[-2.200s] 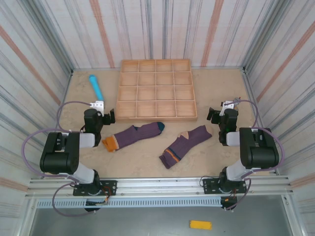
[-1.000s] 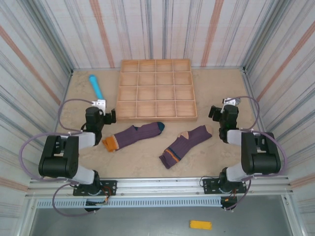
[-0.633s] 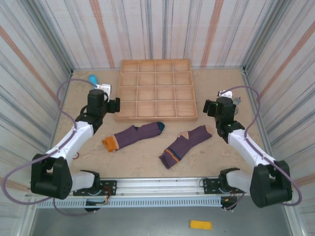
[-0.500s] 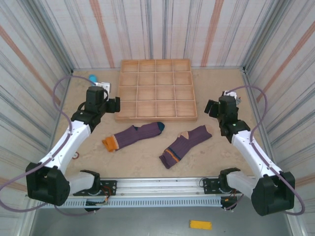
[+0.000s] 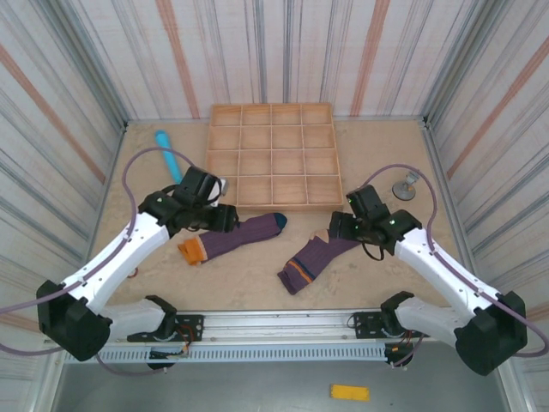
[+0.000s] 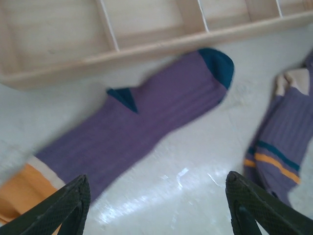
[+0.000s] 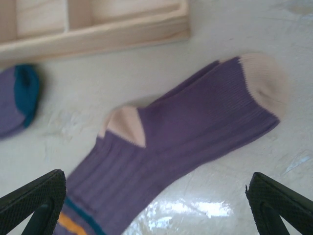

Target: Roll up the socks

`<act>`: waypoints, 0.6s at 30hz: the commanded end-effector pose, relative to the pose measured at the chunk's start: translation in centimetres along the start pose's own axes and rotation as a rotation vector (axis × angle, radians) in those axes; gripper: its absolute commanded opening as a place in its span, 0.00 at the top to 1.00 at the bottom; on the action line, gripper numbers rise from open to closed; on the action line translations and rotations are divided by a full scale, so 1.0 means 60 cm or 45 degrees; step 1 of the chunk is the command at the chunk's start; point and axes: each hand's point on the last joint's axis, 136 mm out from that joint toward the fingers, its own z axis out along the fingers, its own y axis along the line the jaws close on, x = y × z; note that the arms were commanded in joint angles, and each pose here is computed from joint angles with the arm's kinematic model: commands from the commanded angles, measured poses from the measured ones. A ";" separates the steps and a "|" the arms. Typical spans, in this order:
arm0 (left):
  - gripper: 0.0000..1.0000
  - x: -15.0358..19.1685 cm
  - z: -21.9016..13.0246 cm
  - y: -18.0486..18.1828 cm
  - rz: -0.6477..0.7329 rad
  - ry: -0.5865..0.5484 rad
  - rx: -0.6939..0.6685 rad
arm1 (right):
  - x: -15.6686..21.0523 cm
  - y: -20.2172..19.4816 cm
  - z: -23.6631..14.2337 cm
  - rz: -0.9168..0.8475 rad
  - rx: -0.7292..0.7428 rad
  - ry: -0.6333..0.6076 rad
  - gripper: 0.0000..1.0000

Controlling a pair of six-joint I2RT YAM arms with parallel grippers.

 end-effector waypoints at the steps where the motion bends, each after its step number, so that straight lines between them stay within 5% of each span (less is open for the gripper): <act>1: 0.26 0.027 -0.010 -0.046 -0.119 0.122 0.130 | 0.013 0.003 -0.029 -0.100 0.060 -0.040 0.01; 10: 0.25 0.082 0.010 -0.153 -0.235 0.247 0.322 | 0.073 0.075 -0.048 -0.384 -0.032 -0.122 0.04; 15: 0.27 0.126 0.040 -0.175 -0.325 0.319 0.338 | 0.103 0.096 -0.040 -0.472 -0.026 -0.110 0.16; 18: 0.29 0.153 0.057 -0.175 -0.374 0.369 0.303 | 0.130 0.108 -0.033 -0.530 -0.055 -0.065 0.14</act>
